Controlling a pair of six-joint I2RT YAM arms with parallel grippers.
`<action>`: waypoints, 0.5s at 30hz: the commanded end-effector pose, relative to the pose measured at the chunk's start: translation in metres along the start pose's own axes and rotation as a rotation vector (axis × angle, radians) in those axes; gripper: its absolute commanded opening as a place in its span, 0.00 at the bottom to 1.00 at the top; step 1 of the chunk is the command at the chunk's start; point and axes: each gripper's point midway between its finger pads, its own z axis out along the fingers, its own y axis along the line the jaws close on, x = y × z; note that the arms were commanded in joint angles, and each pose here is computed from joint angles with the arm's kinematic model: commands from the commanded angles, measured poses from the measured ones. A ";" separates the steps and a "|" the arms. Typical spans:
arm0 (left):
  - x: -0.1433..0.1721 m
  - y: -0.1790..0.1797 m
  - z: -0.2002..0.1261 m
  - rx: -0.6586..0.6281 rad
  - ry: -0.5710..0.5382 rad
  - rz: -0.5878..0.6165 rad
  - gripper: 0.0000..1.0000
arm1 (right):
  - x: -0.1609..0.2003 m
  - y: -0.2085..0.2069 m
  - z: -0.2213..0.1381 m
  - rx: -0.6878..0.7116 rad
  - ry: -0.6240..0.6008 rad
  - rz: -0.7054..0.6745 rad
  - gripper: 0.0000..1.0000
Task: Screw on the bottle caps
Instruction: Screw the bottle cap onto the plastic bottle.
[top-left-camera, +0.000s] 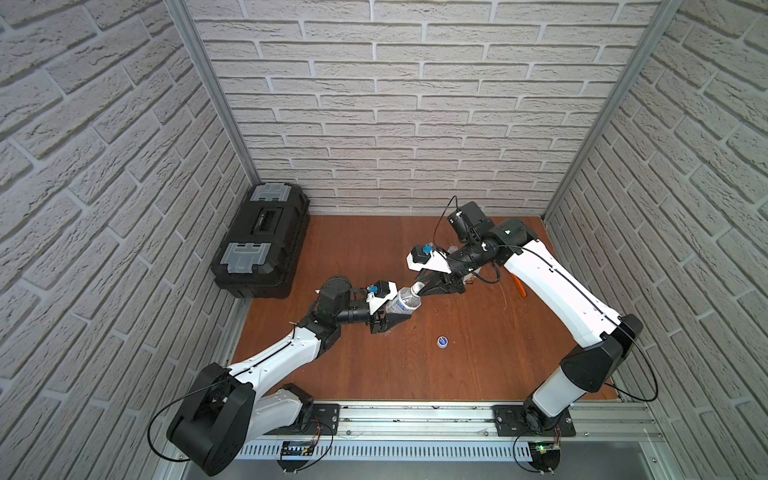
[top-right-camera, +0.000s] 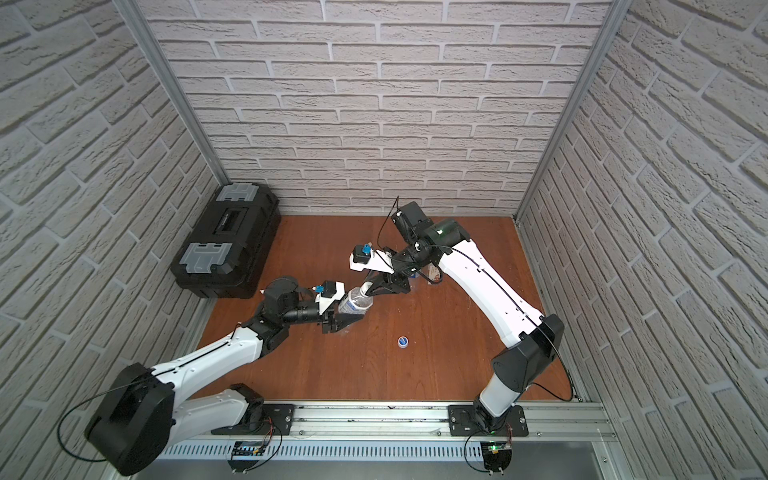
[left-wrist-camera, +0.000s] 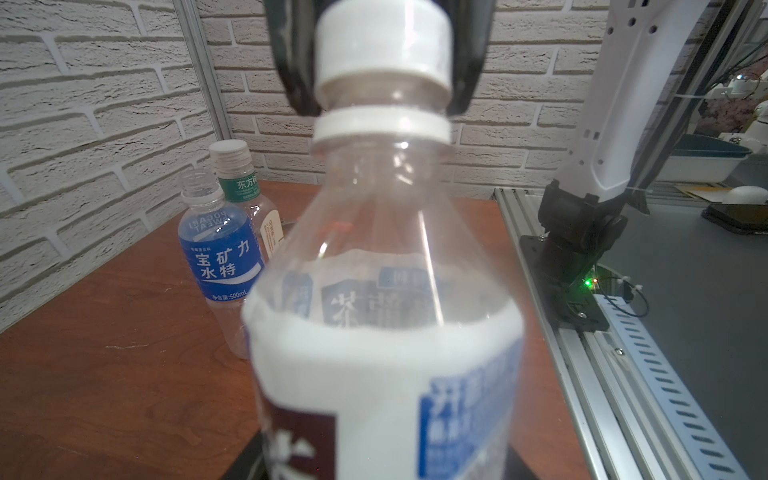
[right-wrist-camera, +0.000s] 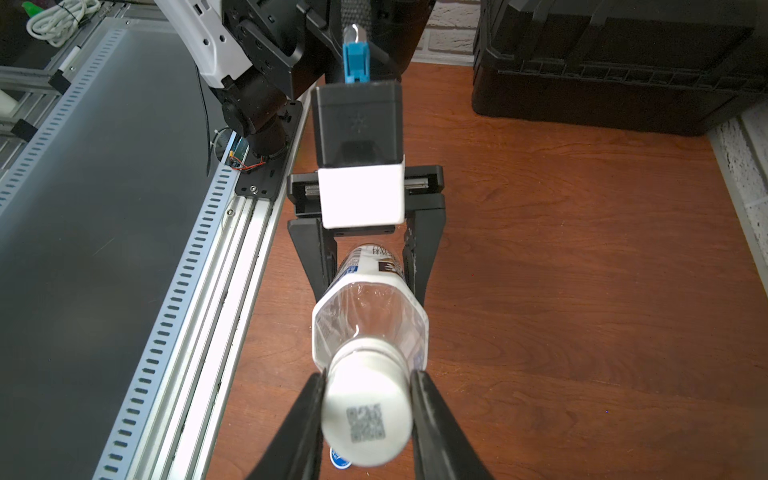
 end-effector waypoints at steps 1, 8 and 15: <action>-0.027 0.005 -0.001 -0.023 -0.054 0.084 0.40 | 0.000 0.001 0.004 -0.027 0.007 0.059 0.28; -0.043 0.026 -0.014 -0.270 -0.090 0.185 0.40 | 0.021 -0.023 0.022 0.074 0.062 0.315 0.27; -0.056 0.024 -0.018 -0.405 -0.094 0.325 0.40 | 0.019 -0.041 0.038 0.138 -0.060 0.681 0.31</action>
